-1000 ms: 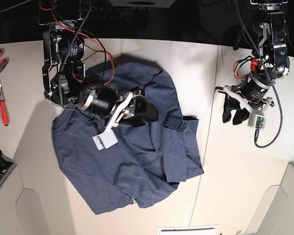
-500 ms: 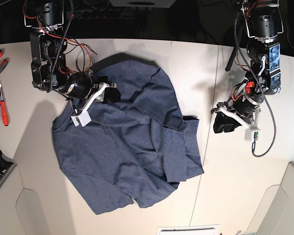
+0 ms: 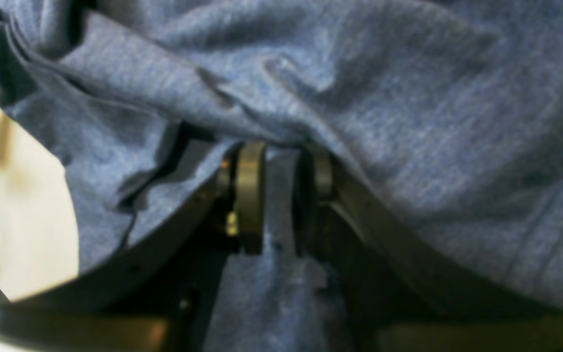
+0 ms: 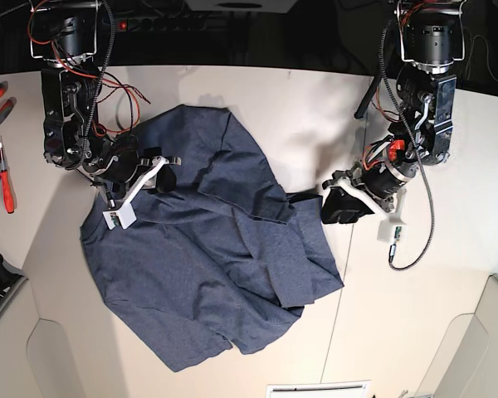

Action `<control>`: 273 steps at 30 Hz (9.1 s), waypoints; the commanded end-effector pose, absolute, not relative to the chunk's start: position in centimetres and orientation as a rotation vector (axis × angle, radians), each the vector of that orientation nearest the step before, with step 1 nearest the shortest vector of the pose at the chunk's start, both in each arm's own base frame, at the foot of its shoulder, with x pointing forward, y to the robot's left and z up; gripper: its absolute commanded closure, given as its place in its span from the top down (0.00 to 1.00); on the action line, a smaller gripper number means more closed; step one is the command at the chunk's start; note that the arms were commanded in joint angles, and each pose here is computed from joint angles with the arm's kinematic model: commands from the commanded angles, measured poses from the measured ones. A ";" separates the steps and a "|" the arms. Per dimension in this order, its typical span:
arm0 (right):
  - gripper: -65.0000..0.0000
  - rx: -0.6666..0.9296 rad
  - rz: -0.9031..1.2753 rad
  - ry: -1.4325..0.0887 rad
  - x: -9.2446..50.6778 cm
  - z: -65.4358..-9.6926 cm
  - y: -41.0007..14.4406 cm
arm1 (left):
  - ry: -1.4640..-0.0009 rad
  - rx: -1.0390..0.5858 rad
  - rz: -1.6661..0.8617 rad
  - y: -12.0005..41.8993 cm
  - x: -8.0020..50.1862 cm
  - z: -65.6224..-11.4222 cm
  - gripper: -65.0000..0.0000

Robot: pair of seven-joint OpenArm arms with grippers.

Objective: Layout the t-shirt on the table in an organized manner, then fold the t-shirt properly
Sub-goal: 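Reach the left gripper down and grasp the shirt hem, then pull the hem with the left gripper away from the right gripper, then drag the held shirt corner with the left gripper toward the collar side, then release and regrasp the shirt with both grippers near the shoulders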

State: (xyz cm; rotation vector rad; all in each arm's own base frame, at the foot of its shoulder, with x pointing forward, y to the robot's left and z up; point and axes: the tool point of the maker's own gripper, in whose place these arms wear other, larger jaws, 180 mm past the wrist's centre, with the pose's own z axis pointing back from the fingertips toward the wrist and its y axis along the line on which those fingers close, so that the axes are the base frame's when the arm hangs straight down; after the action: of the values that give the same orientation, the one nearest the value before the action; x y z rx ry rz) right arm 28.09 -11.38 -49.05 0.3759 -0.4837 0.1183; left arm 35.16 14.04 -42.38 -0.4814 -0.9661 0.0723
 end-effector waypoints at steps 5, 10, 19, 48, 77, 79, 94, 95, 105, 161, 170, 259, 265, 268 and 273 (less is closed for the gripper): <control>0.22 0.263 0.126 -0.383 26.4 -50.6 -13.9 | -1.016 -0.512 0.028 12.6 36.7 -40.6 0.44; 0.22 0.266 0.124 -0.383 26.4 -50.6 -13.8 | -1.039 -0.405 0.016 13.2 37.1 -41.1 0.39; 0.22 0.266 0.124 -0.384 26.4 -50.6 -13.8 | -0.987 -0.417 -0.026 11.6 36.4 -42.2 0.09; 0.22 0.213 0.142 -0.357 25.9 -51.0 -14.7 | -1.383 0.075 -0.162 26.3 51.9 -19.1 0.00; 0.22 0.195 0.138 -0.364 26.0 -51.1 -14.9 | -1.039 -0.077 -0.360 24.1 41.2 -32.6 0.25; 0.22 0.196 0.138 -0.364 26.0 -51.1 -14.9 | -1.105 0.002 -0.388 24.7 41.5 -32.5 0.31; 0.22 0.197 0.149 -0.363 25.9 -51.1 -15.1 | -1.077 0.198 -0.317 31.5 48.9 -34.2 0.42; 0.22 0.196 0.149 -0.363 25.9 -51.1 -15.1 | -1.064 0.204 -0.335 31.3 49.3 -34.5 0.42; 0.22 0.196 0.149 -0.363 25.9 -51.1 -15.1 | -0.903 0.313 -0.674 24.4 48.8 -42.1 0.42; 0.22 -0.046 0.243 -0.340 26.1 -50.7 -22.0 | -0.913 0.242 -0.777 26.6 45.1 -33.7 0.00; 0.22 -0.046 0.242 -0.340 26.1 -50.7 -22.0 | -0.602 0.327 -0.845 24.9 38.8 -30.5 0.00; 0.00 0.277 0.345 -0.152 10.4 -47.2 -12.5 | -0.588 -0.001 -0.506 18.6 28.6 -46.7 0.00; 0.00 0.289 0.394 -0.291 12.1 -43.6 -12.0 | -0.589 -0.001 -0.506 18.6 28.7 -46.7 0.00; 0.00 0.356 0.378 -0.511 15.9 -40.4 -9.9 | -0.589 -0.002 -0.505 18.6 28.6 -46.7 0.00; 0.00 0.352 0.347 -0.658 21.1 -39.0 -8.5 | -0.588 -0.001 -0.505 18.6 28.6 -46.7 0.00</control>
State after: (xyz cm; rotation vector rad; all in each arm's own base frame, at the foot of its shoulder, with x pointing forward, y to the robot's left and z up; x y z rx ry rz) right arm 20.18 -8.67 -40.10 0.3431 -0.6083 0.3492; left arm 28.90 17.78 -46.51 -0.0273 -0.6210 -0.4995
